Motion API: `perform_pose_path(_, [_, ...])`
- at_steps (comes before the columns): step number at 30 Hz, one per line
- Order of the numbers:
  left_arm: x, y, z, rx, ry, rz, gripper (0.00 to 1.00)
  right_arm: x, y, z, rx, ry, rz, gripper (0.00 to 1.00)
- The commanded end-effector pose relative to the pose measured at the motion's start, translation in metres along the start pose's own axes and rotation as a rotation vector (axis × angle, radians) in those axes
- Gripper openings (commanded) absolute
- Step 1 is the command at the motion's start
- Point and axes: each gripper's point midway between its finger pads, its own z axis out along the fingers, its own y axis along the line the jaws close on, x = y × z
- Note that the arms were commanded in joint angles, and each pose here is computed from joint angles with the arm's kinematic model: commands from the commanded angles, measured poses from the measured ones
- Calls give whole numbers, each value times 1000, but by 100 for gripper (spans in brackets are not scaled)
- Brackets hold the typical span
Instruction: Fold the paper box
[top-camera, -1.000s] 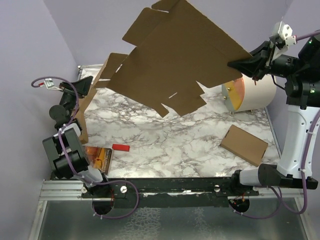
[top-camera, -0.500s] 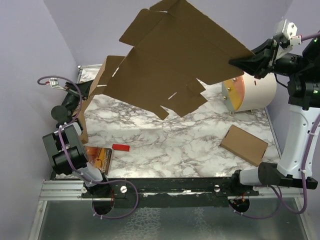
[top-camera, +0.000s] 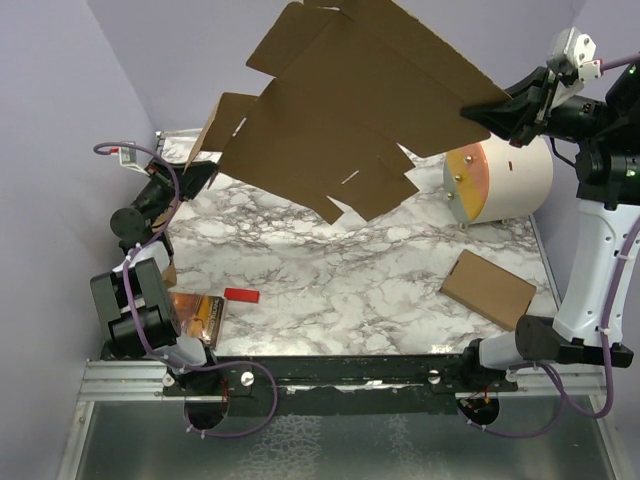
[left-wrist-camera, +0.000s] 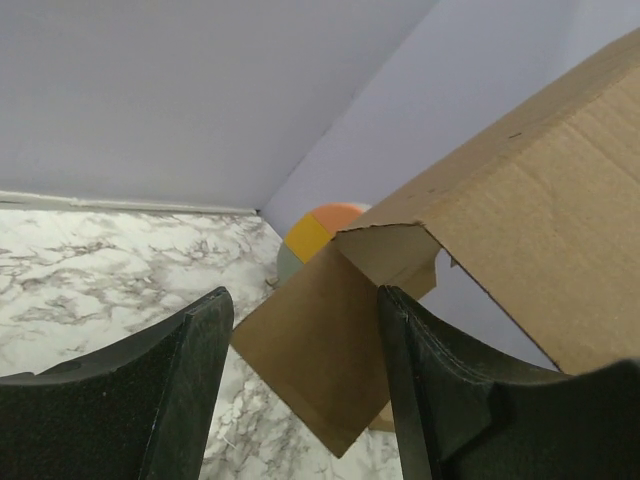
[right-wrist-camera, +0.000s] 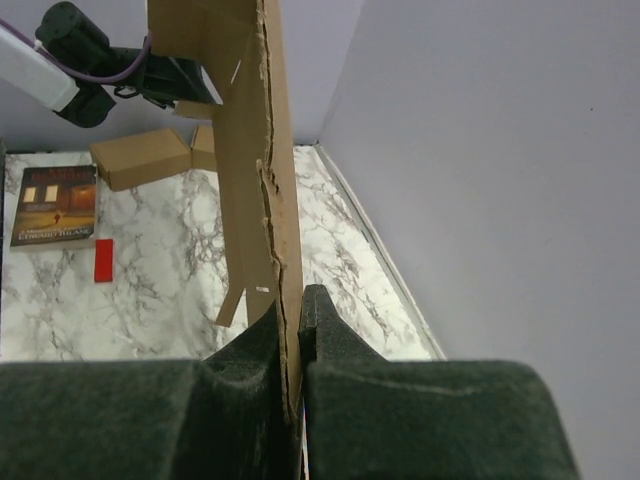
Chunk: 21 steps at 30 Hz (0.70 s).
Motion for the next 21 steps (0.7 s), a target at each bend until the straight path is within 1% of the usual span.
perform_pose_path(1, [13, -46, 9, 200, 61, 273, 63, -13, 1, -2, -5, -18, -40, 1])
perform_pose_path(8, [11, -40, 15, 208, 62, 282, 60, -15, 5, -3, -12, -21, -41, 1])
perform_pose_path(11, [4, -38, 13, 194, 36, 287, 58, -16, 4, -4, 9, -17, -48, 1])
perform_pose_path(16, [-15, -31, 0, 139, -43, 328, 57, -17, -2, -7, 31, -12, -45, 1])
perform_pose_path(21, [-25, -31, 2, 144, -54, 389, 58, -30, -5, -17, 14, -28, -54, 1])
